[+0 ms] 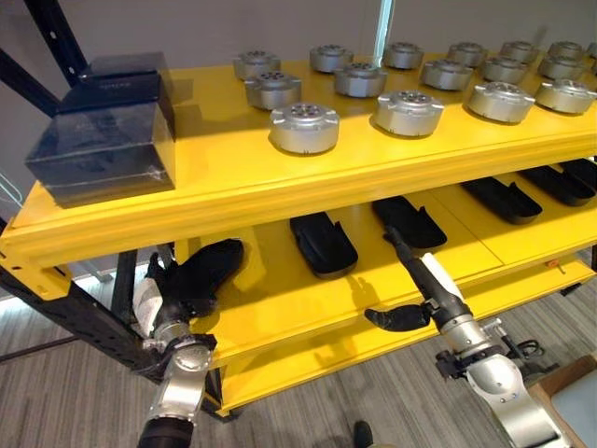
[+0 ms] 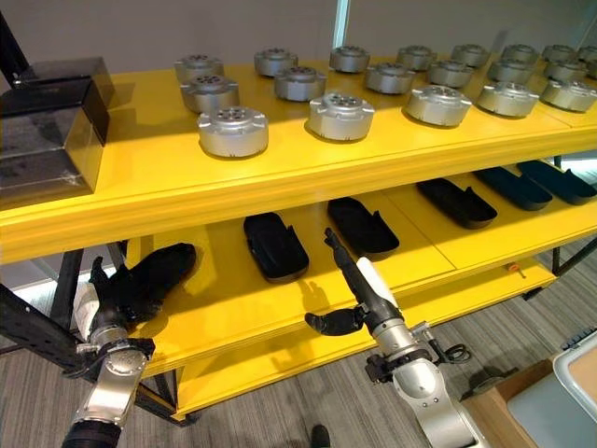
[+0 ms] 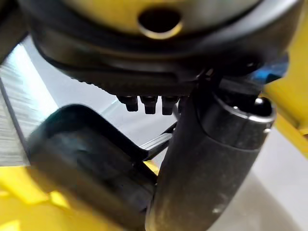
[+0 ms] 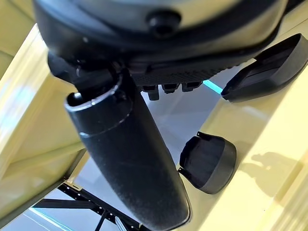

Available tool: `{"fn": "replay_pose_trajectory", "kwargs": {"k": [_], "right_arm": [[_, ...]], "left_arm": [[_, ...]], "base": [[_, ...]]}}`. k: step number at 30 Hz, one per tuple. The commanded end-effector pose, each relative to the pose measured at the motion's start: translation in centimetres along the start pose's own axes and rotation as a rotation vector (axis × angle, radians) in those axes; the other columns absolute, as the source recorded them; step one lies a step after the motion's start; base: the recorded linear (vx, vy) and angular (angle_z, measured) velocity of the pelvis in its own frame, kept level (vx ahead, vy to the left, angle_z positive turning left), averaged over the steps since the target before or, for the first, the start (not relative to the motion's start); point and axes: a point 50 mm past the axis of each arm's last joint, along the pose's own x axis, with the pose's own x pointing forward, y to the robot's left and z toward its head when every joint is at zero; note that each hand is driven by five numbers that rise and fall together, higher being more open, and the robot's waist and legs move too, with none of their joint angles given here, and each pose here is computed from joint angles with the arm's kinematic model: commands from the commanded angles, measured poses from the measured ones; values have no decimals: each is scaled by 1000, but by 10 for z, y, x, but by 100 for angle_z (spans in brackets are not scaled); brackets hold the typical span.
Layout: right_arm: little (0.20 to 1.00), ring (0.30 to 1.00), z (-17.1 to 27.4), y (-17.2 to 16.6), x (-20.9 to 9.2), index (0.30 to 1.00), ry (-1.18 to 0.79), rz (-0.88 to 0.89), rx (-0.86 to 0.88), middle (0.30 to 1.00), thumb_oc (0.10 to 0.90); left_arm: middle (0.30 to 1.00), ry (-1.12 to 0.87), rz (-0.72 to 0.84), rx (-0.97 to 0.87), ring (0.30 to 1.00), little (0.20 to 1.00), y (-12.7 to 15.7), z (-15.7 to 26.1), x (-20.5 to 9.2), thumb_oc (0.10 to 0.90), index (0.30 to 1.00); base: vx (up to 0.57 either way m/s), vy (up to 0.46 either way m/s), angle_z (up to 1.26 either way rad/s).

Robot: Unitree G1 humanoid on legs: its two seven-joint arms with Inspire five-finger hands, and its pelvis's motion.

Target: Move parts from the plastic box to the shelf.

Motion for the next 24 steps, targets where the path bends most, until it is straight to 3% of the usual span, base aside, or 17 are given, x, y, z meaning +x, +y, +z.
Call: {"fn": "replay_pose_trajectory", "kwargs": {"k": [1, 12, 24], "right_arm": [[1000, 1000, 52, -25, 12, 1000, -280, -116, 14, 1000, 900], [1000, 1000, 51, -24, 12, 1000, -275, -118, 18, 1000, 900], [1000, 1000, 49, -23, 8, 1000, -256, -130, 29, 1000, 900]], "left_arm": [[1000, -363, 265, -54, 1000, 1000, 54, 83, 40, 900, 1000], [1000, -403, 220, -107, 1000, 1000, 46, 94, 34, 900, 1000], [1000, -285, 27, -275, 1000, 1000, 13, 80, 23, 900, 1000]], "base": [[0, 0, 0], [0, 0, 0], [0, 0, 0]]}}
